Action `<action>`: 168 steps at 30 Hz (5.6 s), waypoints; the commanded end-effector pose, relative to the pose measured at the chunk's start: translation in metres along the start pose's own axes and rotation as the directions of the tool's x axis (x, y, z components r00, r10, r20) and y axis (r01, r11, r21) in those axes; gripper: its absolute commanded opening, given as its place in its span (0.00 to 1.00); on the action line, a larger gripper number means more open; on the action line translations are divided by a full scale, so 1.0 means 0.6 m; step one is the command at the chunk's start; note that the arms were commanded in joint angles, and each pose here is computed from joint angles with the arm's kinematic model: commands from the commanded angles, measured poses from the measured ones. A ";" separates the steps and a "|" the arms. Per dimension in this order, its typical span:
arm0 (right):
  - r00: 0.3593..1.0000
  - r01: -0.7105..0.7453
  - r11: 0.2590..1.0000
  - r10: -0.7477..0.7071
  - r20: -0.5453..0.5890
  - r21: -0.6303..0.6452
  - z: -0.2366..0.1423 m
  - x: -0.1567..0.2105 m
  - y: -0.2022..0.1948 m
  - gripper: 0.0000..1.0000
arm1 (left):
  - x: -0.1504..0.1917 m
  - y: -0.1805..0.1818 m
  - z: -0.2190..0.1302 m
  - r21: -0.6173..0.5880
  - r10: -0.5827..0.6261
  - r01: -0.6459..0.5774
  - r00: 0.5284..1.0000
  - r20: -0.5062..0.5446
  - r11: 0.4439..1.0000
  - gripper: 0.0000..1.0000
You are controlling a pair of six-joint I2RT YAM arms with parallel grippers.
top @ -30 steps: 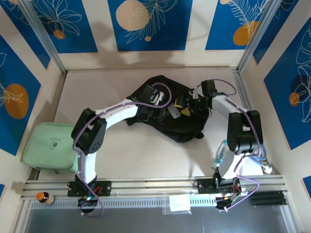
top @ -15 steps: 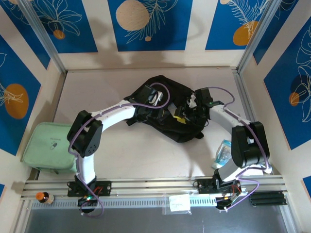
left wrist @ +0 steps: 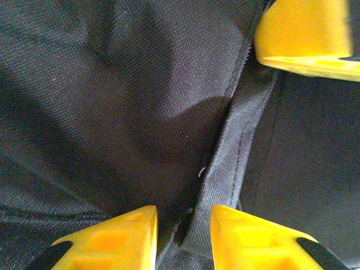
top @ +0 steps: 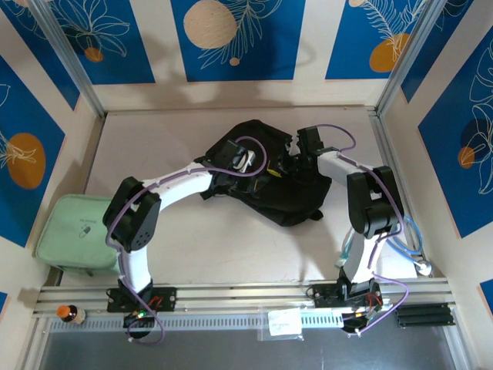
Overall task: Pack the student bag
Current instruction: Place the loose stationery in the student bag, then zip the student bag at the top-center of the table.
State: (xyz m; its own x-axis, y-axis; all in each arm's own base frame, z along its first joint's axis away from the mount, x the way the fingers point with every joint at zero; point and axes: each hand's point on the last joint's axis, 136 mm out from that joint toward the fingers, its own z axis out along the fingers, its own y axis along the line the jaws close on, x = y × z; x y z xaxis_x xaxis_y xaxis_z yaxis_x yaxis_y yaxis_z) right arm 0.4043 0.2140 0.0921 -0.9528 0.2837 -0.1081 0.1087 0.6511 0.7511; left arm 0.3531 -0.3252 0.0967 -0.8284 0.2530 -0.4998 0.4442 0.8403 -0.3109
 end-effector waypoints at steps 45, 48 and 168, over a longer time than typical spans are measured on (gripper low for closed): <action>0.790 0.600 0.767 -0.612 -0.021 0.227 -0.031 0.069 0.058 0.57 | 0.028 0.144 -0.127 0.023 -0.399 0.402 0.897 0.191 0.915 0.34; 0.680 0.729 0.644 -0.720 -0.139 0.233 -0.020 0.093 0.068 0.59 | 0.037 0.169 -0.139 0.012 -0.441 0.448 0.875 0.198 0.894 0.35; 0.829 0.141 0.734 -0.455 0.326 0.665 -0.079 -0.225 -0.021 0.00 | 0.032 0.081 -0.030 0.157 -0.619 0.608 0.785 0.034 0.779 0.00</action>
State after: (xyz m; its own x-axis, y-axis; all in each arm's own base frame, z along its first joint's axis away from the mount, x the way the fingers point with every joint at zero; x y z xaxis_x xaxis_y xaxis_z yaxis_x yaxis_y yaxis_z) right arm 0.4962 0.1713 0.1134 -0.8011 0.0824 -0.5929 -0.0129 0.9879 0.1547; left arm 0.3648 -0.2840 0.0946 -0.9032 -0.3630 -0.2290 -0.0910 0.6834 -0.7244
